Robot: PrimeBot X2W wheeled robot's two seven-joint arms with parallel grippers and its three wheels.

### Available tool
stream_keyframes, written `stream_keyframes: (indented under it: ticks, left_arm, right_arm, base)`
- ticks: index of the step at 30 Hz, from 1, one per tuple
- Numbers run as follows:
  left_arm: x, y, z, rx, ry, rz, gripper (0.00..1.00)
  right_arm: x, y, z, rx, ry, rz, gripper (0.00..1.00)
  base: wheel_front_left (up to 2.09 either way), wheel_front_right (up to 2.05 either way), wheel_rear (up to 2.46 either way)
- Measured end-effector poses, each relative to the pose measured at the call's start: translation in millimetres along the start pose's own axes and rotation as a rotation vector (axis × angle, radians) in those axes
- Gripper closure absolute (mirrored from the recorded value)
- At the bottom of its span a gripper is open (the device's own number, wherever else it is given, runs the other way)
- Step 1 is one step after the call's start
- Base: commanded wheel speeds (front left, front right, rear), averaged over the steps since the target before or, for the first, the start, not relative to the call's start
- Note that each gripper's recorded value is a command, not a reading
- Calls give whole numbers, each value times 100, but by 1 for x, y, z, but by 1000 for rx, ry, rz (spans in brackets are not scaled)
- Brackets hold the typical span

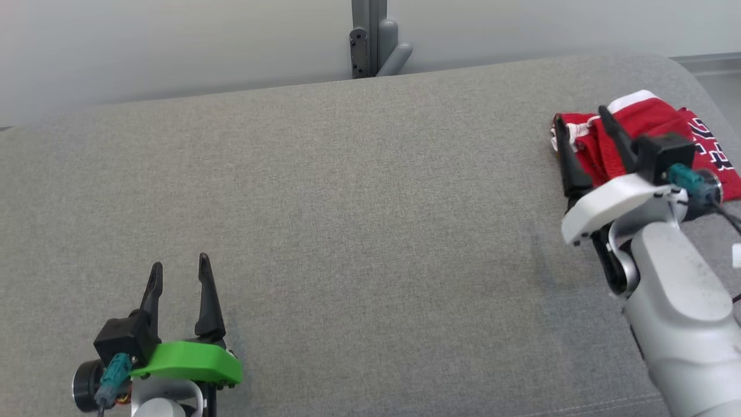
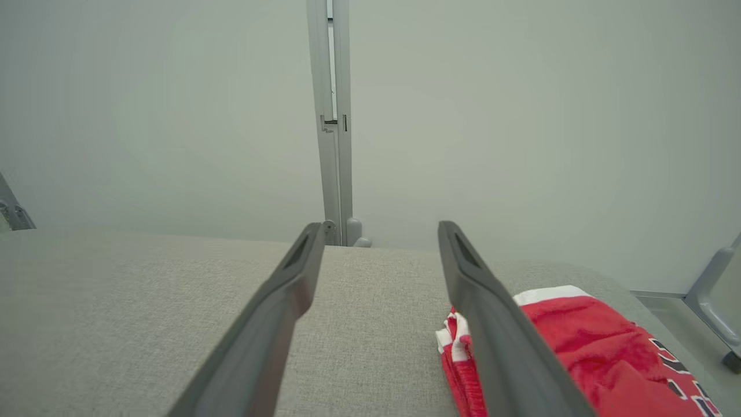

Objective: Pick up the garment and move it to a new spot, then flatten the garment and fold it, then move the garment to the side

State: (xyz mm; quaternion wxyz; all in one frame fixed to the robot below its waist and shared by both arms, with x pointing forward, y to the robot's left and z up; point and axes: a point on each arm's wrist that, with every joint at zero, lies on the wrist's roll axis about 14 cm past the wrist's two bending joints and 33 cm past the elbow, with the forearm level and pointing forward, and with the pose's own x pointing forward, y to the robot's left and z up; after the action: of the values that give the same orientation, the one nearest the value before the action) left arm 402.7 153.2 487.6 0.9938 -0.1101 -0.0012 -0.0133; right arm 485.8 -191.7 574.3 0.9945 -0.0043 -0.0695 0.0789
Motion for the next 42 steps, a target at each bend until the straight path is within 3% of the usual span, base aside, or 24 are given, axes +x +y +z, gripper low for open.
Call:
stream_keyframes:
  ticks: [7, 20, 27, 42]
  left_arm:
    - [-20, 8, 0, -19, 3, 25, 0]
    - [-47, 11, -4, -3, 13, 40, 0]
    - [-51, 10, -3, 6, 10, 43, 0]
    - [-59, 12, -6, 36, 16, 51, 0]
  right_arm:
    - [-41, 33, -14, 93, -20, -12, 0]
    - [-103, 66, -39, 152, 35, 0, 0]
    - [-118, 81, -47, 211, 59, 27, 0]
    - [-119, 78, -41, 216, 41, 18, 0]
  base:
    - [0, 0, 0]
    - [0, 0, 0]
    - [0, 0, 0]
    - [0, 0, 0]
